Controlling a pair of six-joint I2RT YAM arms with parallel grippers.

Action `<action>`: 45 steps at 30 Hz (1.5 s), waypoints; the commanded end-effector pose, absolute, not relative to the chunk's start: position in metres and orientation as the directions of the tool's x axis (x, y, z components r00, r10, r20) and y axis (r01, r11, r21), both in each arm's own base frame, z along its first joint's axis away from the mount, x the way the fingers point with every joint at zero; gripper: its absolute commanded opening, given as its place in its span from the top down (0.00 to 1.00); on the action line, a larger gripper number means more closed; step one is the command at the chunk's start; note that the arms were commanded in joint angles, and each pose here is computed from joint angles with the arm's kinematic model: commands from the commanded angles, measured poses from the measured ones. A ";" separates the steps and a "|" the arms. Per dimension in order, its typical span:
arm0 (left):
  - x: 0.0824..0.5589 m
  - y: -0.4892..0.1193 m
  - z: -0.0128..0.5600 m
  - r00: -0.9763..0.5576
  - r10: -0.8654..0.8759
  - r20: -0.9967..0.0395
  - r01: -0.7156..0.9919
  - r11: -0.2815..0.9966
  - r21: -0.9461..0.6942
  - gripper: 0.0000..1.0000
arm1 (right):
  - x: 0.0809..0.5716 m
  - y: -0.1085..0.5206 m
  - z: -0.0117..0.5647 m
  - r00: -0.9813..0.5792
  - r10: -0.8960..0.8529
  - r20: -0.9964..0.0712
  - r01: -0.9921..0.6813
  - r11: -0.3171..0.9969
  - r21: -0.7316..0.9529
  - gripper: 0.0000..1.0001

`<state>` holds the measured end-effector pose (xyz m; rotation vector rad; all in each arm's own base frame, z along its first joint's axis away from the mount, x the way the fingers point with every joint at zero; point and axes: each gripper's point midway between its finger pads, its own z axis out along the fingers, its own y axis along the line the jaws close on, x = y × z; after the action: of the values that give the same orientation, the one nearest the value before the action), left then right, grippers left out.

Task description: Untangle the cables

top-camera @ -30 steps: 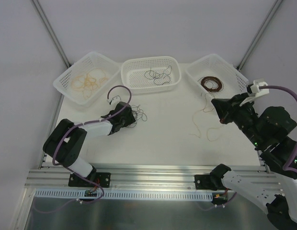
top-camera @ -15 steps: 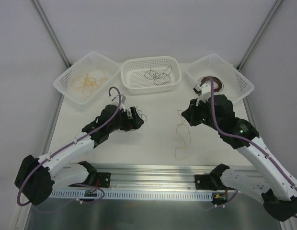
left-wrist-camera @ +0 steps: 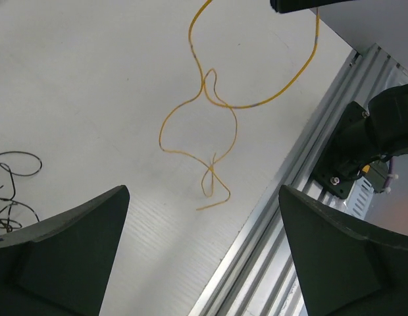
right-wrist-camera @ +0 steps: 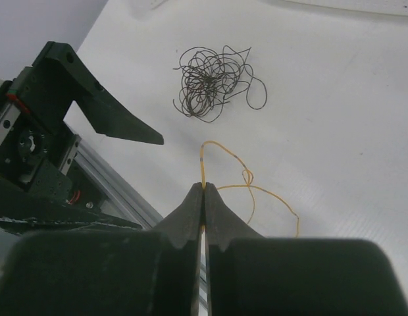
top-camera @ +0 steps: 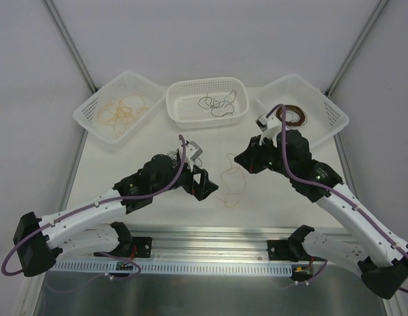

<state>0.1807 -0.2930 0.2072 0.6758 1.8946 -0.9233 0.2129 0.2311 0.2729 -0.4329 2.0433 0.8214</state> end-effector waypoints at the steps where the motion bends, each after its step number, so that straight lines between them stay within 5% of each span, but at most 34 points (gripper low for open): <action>1: 0.189 -0.315 0.246 -0.291 0.036 -0.956 0.826 0.513 -0.232 0.01 | 0.208 0.249 0.295 -0.546 0.070 -0.835 -0.611 0.648 0.454 0.99; 9: 0.200 -0.346 0.248 -0.208 0.010 -0.978 0.848 0.499 -0.175 0.01 | 0.196 0.266 0.305 -0.542 0.100 -0.835 -0.661 0.563 0.497 0.99; 15: 0.211 -0.354 0.246 -0.203 -0.015 -0.979 0.831 0.527 -0.180 0.15 | 0.190 0.269 0.306 -0.541 0.108 -0.834 -0.672 0.540 0.507 0.99; 19: 0.213 -0.358 0.248 -0.202 -0.026 -0.979 0.831 0.524 -0.186 0.43 | 0.189 0.267 0.304 -0.536 0.115 -0.837 -0.669 0.546 0.504 0.99; 23: 0.213 -0.357 0.250 -0.199 -0.032 -0.980 0.830 0.525 -0.186 0.84 | 0.189 0.261 0.300 -0.525 0.111 -0.844 -0.662 0.570 0.486 0.99; 26: 0.213 -0.355 0.251 -0.196 -0.036 -0.980 0.827 0.531 -0.185 1.00 | 0.190 0.257 0.296 -0.525 0.105 -0.844 -0.655 0.584 0.480 0.99; 38: 0.212 -0.352 0.256 -0.191 -0.057 -0.980 0.824 0.533 -0.191 0.97 | 0.188 0.246 0.297 -0.502 0.116 -0.857 -0.645 0.610 0.461 0.99; 40: 0.204 -0.356 0.255 -0.178 -0.054 -0.983 0.856 0.485 -0.181 0.80 | 0.189 0.245 0.297 -0.500 0.121 -0.858 -0.640 0.615 0.460 0.99; 41: 0.203 -0.357 0.253 -0.175 -0.050 -0.983 0.860 0.478 -0.177 0.56 | 0.189 0.244 0.298 -0.495 0.126 -0.860 -0.638 0.618 0.458 0.99; 45: 0.199 -0.350 0.233 -0.167 -0.020 -0.986 0.864 0.479 -0.156 0.20 | 0.190 0.239 0.299 -0.486 0.129 -0.864 -0.630 0.634 0.449 0.99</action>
<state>0.2086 -0.3493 0.2219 0.7377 1.6282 -0.8906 0.1889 0.2441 0.2901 -0.4102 1.9097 0.9836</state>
